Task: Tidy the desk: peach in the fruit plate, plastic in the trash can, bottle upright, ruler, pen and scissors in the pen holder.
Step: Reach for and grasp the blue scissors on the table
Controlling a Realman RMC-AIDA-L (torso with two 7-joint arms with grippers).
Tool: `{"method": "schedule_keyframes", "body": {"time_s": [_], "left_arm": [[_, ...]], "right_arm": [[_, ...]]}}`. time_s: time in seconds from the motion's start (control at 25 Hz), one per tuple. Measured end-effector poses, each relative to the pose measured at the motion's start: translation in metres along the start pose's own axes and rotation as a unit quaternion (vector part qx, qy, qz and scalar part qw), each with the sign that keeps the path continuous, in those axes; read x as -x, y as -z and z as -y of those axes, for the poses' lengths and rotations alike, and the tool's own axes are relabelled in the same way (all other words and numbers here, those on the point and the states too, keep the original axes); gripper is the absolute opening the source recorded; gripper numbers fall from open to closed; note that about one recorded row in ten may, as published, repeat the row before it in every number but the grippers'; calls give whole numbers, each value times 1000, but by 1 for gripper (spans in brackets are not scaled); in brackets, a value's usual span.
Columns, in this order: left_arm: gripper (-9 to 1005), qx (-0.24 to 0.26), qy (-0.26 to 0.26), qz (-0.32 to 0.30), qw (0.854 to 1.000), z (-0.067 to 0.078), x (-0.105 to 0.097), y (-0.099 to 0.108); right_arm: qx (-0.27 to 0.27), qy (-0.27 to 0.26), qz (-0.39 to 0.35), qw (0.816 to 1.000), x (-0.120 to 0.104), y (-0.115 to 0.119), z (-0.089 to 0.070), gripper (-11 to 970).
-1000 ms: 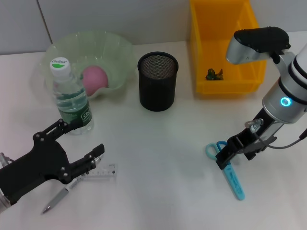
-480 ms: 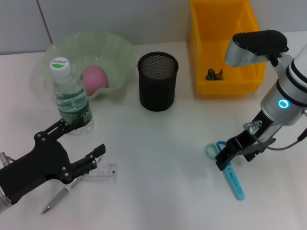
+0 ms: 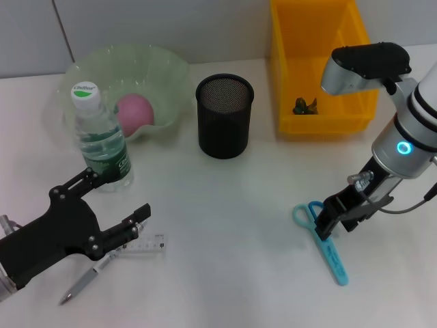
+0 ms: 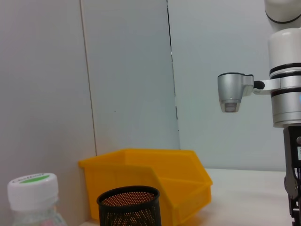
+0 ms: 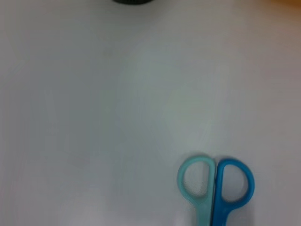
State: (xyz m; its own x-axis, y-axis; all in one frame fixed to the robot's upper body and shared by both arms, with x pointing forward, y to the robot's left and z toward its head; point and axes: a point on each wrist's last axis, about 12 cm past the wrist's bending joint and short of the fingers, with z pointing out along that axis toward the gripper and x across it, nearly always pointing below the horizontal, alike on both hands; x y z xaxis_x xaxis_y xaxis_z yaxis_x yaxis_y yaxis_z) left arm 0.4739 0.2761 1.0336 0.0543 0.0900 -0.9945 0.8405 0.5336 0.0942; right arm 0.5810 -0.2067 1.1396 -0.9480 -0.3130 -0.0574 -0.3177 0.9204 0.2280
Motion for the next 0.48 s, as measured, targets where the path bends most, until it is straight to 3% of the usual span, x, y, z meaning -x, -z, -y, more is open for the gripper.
{"method": "schedule_keyframes", "body": {"time_s": [0.12,0.48], "left_arm": [[785,0,0,0,1000,0,0,0],[785,0,0,-1,1000,0,0,0]], "right_arm": [[0,-2,-2,1000,0,-2,1,553],[-2,2,-8,1000,4,-7,-2,527]]}}
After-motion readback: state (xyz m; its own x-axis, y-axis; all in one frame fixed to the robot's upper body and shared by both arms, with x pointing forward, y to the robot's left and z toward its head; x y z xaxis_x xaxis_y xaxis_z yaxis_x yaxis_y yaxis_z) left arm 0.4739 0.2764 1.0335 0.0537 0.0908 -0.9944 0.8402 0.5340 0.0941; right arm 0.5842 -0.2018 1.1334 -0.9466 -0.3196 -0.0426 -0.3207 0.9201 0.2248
